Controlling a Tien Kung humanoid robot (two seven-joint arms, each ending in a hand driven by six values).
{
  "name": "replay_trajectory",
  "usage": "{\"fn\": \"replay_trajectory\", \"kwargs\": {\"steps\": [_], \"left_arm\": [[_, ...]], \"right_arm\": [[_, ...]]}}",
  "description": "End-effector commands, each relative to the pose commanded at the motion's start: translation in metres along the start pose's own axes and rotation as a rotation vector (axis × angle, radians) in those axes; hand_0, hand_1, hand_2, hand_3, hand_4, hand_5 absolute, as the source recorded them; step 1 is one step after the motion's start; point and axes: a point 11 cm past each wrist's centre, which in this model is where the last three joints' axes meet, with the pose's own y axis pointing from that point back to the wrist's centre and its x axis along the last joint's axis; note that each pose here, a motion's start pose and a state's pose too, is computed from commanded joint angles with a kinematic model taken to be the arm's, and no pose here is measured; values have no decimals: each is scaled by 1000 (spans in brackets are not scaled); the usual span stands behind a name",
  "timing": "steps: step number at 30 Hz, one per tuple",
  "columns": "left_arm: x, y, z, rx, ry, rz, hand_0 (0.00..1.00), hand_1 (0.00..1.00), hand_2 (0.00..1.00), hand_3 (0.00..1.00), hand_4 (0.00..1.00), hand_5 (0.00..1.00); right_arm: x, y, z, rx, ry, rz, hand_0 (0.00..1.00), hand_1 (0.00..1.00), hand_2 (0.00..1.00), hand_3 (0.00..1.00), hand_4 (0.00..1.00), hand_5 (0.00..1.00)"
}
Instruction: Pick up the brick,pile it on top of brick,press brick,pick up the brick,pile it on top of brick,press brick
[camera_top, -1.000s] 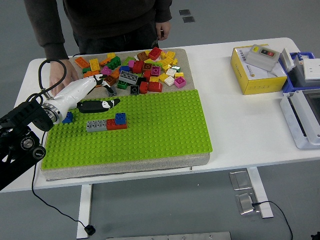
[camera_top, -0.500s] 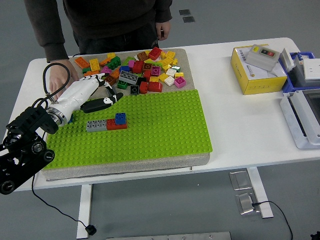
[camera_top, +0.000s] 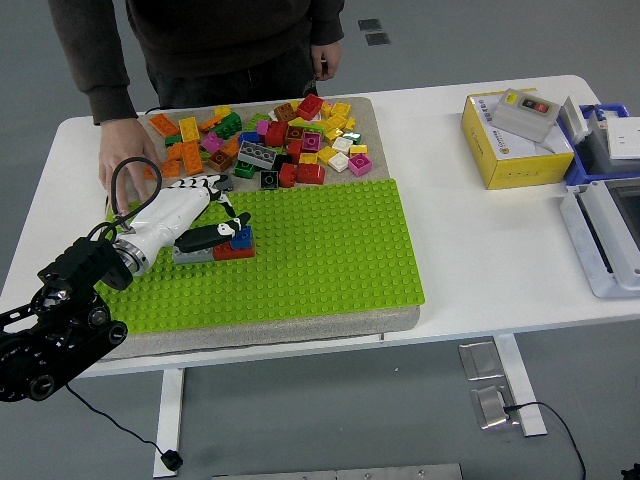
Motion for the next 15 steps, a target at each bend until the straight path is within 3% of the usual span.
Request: {"fn": "replay_trajectory", "kwargs": {"steps": [15], "left_arm": [[-12,0,10,-22,-18,-35,998,998,998,602,602,998]], "right_arm": [[0,0,2,-2,-1,0,597,523,511,677,109,921]]}}
